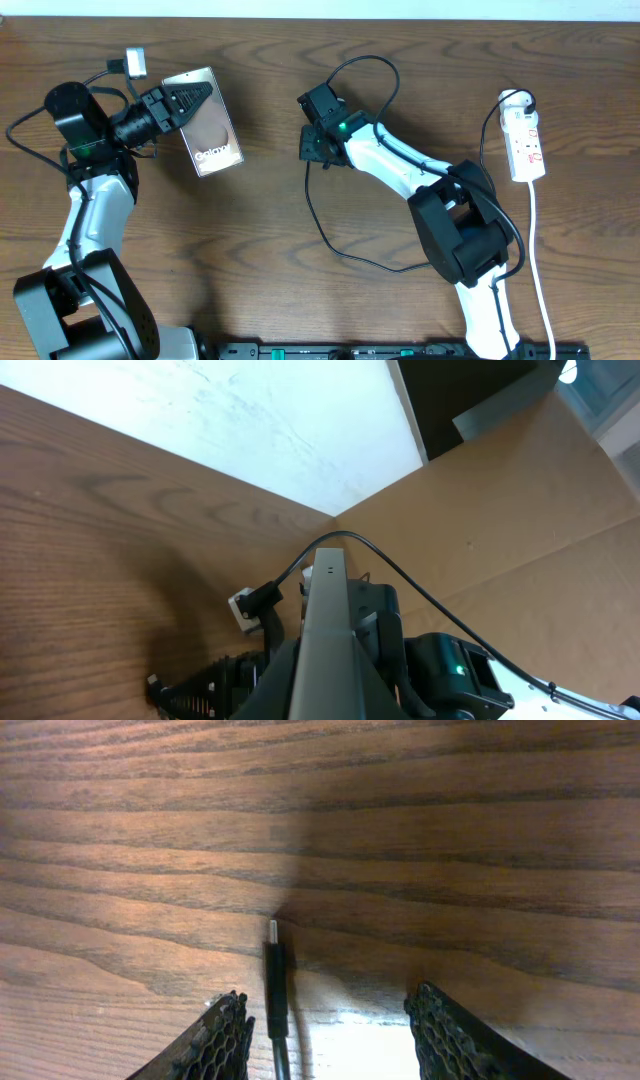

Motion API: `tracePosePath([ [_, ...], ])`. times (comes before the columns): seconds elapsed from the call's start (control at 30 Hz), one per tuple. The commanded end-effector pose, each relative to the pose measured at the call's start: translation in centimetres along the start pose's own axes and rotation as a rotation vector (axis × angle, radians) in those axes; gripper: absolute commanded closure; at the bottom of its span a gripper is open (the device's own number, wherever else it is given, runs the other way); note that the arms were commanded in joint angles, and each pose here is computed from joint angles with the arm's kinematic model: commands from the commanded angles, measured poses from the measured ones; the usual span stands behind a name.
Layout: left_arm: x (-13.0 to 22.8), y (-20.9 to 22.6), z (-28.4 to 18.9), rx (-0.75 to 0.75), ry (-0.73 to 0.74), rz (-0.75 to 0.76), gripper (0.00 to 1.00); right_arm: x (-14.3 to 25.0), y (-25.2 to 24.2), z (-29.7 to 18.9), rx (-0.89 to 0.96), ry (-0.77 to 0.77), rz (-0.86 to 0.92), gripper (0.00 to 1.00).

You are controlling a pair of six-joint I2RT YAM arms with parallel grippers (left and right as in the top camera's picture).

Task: Plug charger to phone and switch on socket

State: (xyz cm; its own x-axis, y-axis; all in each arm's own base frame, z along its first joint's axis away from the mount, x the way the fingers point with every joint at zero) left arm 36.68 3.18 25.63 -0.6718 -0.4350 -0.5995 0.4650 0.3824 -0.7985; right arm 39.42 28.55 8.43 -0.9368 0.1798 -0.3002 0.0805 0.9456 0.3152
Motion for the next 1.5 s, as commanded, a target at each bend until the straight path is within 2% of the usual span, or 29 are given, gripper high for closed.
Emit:
tracePosePath([
  [0.0, -0.6, -0.9, 0.1, 0.024, 0.007, 0.041, 0.93, 0.3, 0.5, 0.6, 0.007, -0.004, 0.002, 0.47],
  [0.2, -0.6, -0.9, 0.1, 0.024, 0.007, 0.041, 0.92, 0.9, 0.6, 1.5, 0.018, 0.001, -0.008, 0.49],
  [0.4, -0.6, -0.9, 0.1, 0.024, 0.007, 0.041, 0.93, 1.0, -0.1, 2.4, 0.037, 0.016, -0.002, 0.66],
  [0.73, -0.6, -0.9, 0.1, 0.024, 0.008, 0.041, 0.92, 1.8, 0.3, 2.5, 0.043, 0.033, -0.016, 0.83],
  [0.97, -0.6, -0.9, 0.1, 0.024, 0.008, 0.041, 0.93, 2.3, 0.2, 2.4, 0.053, 0.059, -0.011, 0.83],
  [1.23, -0.6, -0.9, 0.1, 0.024, 0.008, 0.041, 0.93, 1.6, -0.2, 2.4, 0.056, 0.039, 0.001, 0.89],
  [1.3, -0.6, -0.9, 0.1, 0.024, 0.008, 0.041, 0.92, 1.4, -0.4, 2.4, 0.067, 0.027, 0.007, 0.91],
  [1.37, -0.6, -0.9, 0.1, 0.024, 0.008, 0.041, 0.93, 1.4, -0.4, 2.4, 0.073, 0.022, 0.006, 0.99],
  [1.47, -0.6, -0.9, 0.1, 0.024, 0.008, 0.041, 0.92, 1.5, -0.6, 2.4, 0.082, 0.031, 0.006, 0.99],
])
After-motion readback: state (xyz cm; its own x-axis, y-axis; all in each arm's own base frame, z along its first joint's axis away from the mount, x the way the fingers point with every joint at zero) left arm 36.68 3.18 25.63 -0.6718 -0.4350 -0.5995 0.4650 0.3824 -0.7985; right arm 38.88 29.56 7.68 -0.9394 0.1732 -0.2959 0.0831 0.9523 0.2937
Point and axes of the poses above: each gripper's point midway between its finger pads, its own z axis out along the fingers, its own y axis along the line the jaws close on, x = y × z, the point moved 8 cm from there along -z, back along the fingers, and after that the axes turned 3 degrees about z, right-handed, at the moved point
